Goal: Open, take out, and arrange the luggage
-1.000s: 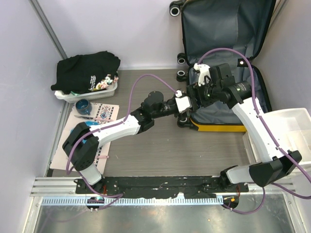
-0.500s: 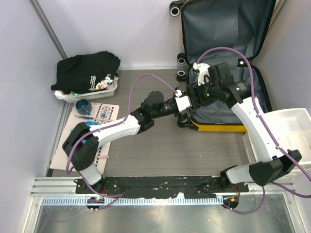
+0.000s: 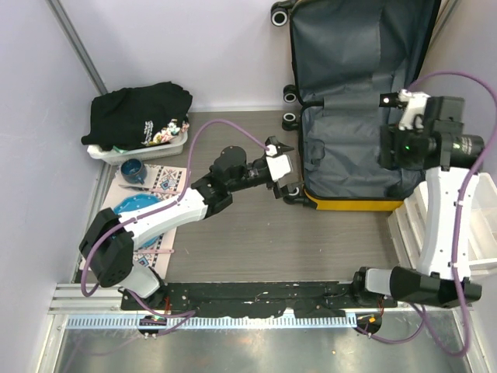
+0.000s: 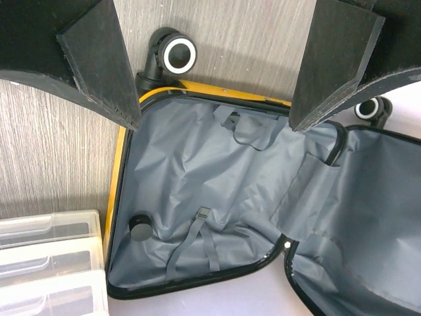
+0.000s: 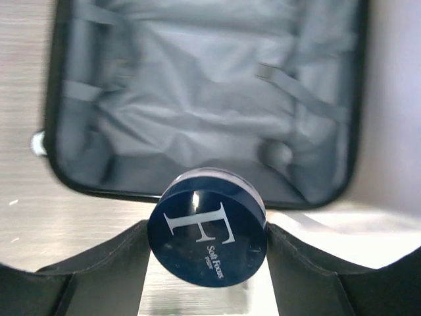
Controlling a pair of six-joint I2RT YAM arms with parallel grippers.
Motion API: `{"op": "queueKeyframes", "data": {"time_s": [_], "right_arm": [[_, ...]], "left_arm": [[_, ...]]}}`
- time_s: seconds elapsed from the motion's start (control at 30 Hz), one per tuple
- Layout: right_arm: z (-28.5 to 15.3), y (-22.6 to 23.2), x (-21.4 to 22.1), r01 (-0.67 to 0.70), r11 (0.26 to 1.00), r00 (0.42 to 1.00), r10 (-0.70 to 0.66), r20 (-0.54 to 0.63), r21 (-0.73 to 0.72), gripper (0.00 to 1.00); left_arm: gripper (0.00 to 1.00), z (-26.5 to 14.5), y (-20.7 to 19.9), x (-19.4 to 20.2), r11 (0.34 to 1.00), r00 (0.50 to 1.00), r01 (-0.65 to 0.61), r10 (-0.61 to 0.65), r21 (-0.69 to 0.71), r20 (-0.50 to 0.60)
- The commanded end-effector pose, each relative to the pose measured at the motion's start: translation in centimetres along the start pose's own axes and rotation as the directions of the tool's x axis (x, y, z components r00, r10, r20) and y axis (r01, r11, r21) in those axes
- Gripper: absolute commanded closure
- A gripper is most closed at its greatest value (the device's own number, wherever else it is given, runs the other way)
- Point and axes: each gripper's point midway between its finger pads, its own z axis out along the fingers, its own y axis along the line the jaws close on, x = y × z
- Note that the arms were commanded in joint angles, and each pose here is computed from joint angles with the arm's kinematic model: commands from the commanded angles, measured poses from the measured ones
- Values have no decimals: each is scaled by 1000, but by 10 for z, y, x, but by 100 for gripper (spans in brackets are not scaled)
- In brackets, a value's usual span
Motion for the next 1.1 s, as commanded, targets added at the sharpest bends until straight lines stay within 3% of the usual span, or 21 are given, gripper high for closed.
{"op": "queueKeyframes", "data": {"time_s": [0.0, 0.2, 0.37, 0.6, 0.73, 0.8, 0.83, 0.93, 1.07], "right_arm": [[-45, -44, 52, 37, 987, 994, -19, -112, 154, 84], [-67, -97, 94, -29, 959, 974, 90, -207, 281, 85], [-61, -125, 115, -73, 962, 966, 134, -220, 262, 85], [-50, -152, 126, 29, 974, 961, 34, -276, 223, 86], [-41, -165, 133, 71, 971, 953, 1, -302, 228, 82], [-38, -170, 136, 86, 970, 950, -11, -311, 228, 75], [-37, -172, 136, 89, 969, 950, -12, -313, 231, 56], [-36, -176, 135, 91, 969, 948, -14, -317, 229, 29], [-42, -180, 123, 90, 965, 955, -13, -295, 246, 25]], "left_arm": [[0, -3, 1, -8, 999, 999, 41, -41, 5, 7], [0, -1, -4, -16, 997, 998, 59, -60, 49, 12], [0, -1, -5, -22, 996, 998, 56, -57, 73, 10], [1, -5, -7, -24, 995, 999, 47, -48, 84, 3], [0, -5, -7, -22, 995, 999, 50, -50, 84, -4], [1, -5, -6, -23, 996, 999, 51, -51, 78, -2], [0, -5, -6, -21, 996, 999, 53, -53, 75, -7], [0, -6, -5, -18, 997, 999, 51, -51, 63, -15], [0, -6, -4, -16, 998, 999, 40, -39, 56, -20]]}}
